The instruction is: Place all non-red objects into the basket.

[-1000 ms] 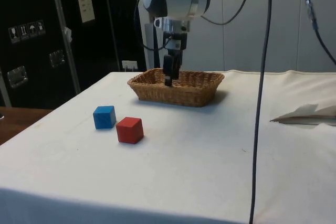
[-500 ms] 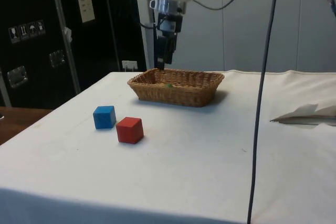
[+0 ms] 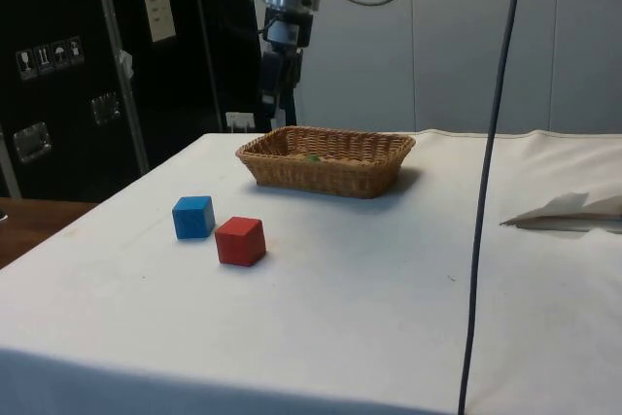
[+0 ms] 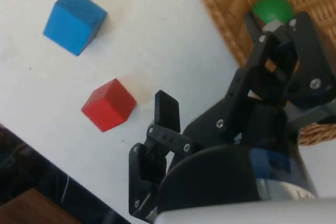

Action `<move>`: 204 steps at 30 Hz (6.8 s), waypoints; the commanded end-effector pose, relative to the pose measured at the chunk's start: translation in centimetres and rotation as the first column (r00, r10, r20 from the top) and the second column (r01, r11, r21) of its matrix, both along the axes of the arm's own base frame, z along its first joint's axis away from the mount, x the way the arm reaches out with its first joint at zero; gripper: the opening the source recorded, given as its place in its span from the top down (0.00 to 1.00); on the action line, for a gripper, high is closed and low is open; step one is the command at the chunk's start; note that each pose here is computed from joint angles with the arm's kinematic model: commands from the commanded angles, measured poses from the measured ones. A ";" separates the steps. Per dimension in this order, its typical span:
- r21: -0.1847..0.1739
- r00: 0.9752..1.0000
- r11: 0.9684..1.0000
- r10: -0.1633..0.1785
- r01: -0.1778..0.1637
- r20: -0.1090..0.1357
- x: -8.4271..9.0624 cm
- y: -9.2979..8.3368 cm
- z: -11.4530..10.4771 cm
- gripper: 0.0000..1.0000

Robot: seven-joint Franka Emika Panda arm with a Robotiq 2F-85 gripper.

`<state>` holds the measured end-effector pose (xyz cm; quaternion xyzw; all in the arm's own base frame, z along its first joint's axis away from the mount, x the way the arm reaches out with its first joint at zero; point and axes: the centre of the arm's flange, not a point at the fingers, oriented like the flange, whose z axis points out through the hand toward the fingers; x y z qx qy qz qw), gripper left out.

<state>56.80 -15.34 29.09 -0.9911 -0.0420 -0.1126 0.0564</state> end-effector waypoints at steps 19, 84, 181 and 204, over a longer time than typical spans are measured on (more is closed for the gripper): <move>0.023 1.000 1.000 0.019 -0.019 0.000 3.7 7.4 0.3 0.00; -0.106 0.990 0.985 0.139 -0.138 0.001 9.8 18.0 -6.0 0.00; -0.154 0.989 0.977 0.146 -0.147 -0.018 7.4 11.5 -0.2 0.97; -0.190 0.990 0.971 0.141 -0.144 -0.027 3.6 6.1 2.7 0.97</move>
